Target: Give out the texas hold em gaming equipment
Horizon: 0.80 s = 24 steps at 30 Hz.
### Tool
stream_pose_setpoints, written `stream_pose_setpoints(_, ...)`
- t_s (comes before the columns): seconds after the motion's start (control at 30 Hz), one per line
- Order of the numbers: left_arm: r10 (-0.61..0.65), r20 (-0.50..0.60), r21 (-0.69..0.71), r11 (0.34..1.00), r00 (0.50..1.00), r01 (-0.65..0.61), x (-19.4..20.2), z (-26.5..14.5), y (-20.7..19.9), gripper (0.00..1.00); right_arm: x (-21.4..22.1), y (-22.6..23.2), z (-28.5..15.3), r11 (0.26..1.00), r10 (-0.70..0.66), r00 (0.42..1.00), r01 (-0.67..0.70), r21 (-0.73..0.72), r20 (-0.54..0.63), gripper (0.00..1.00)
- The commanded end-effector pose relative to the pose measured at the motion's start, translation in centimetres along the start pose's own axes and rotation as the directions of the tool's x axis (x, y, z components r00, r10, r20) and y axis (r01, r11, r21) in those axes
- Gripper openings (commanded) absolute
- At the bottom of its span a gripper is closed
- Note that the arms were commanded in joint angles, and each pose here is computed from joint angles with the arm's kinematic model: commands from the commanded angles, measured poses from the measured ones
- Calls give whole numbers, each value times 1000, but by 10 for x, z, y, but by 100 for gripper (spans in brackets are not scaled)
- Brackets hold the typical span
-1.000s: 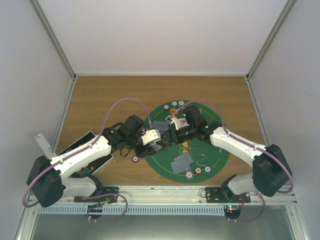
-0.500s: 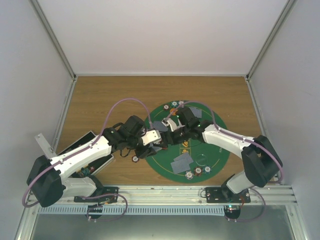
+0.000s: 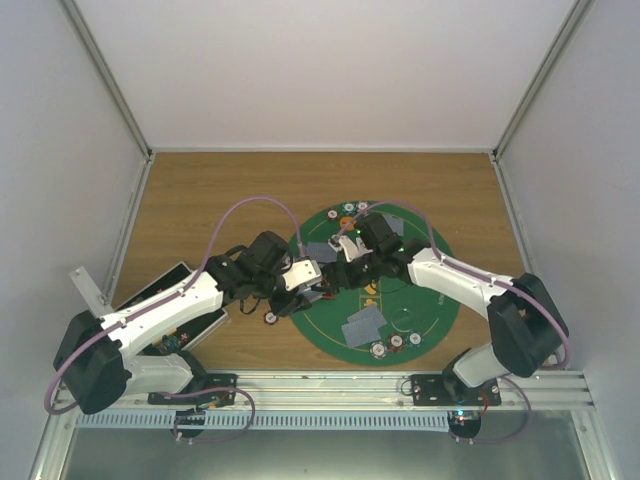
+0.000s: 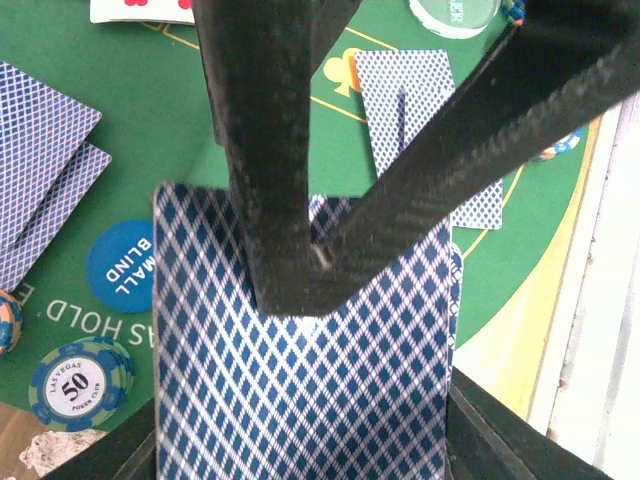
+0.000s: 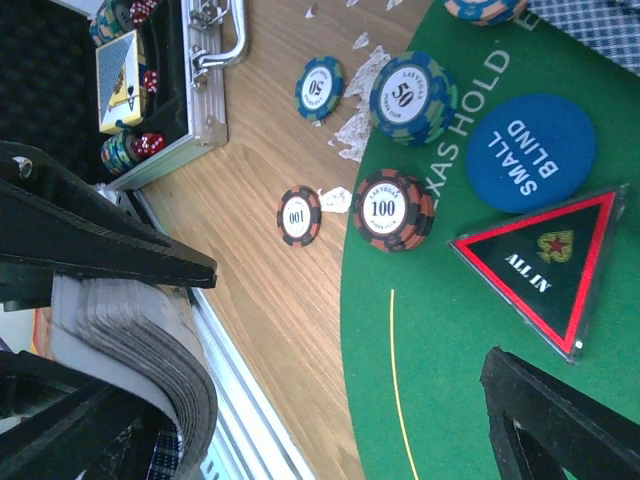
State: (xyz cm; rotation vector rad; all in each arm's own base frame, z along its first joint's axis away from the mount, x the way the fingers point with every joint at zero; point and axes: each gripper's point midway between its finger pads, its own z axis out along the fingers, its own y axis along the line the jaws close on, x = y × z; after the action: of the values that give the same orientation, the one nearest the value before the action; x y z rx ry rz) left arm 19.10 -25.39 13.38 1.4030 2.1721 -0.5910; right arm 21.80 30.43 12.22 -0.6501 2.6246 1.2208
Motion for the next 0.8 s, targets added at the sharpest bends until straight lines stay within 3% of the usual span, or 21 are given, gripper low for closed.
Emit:
stream_pose_setpoints(0.0, 25, 60, 6, 1000, 998, -26, -17, -6, -3, 53, 5, -21, -7, 996, 31, 999, -32, 78, 7, 87)
stream_pose_setpoints(0.13, 25, 59, 5, 1000, 998, -25, -17, -6, -3, 53, 4, -15, -9, 999, 18, 1000, -18, 51, 9, 85)
stream_pose_setpoints(0.27, 24, 58, 4, 1000, 998, -24, -17, -6, -3, 53, -1, 5, -12, 999, -21, 1000, 21, -34, 19, 66)
stream_pose_setpoints(0.63, 25, 59, 1, 1000, 998, -25, -17, -6, -2, 53, -2, 31, -23, 987, -81, 996, 84, -139, 29, 32)
stream_pose_setpoints(0.77, 24, 58, -3, 1000, 998, -24, -17, -6, -1, 52, -4, 36, -27, 984, -95, 995, 100, -147, 40, 14)
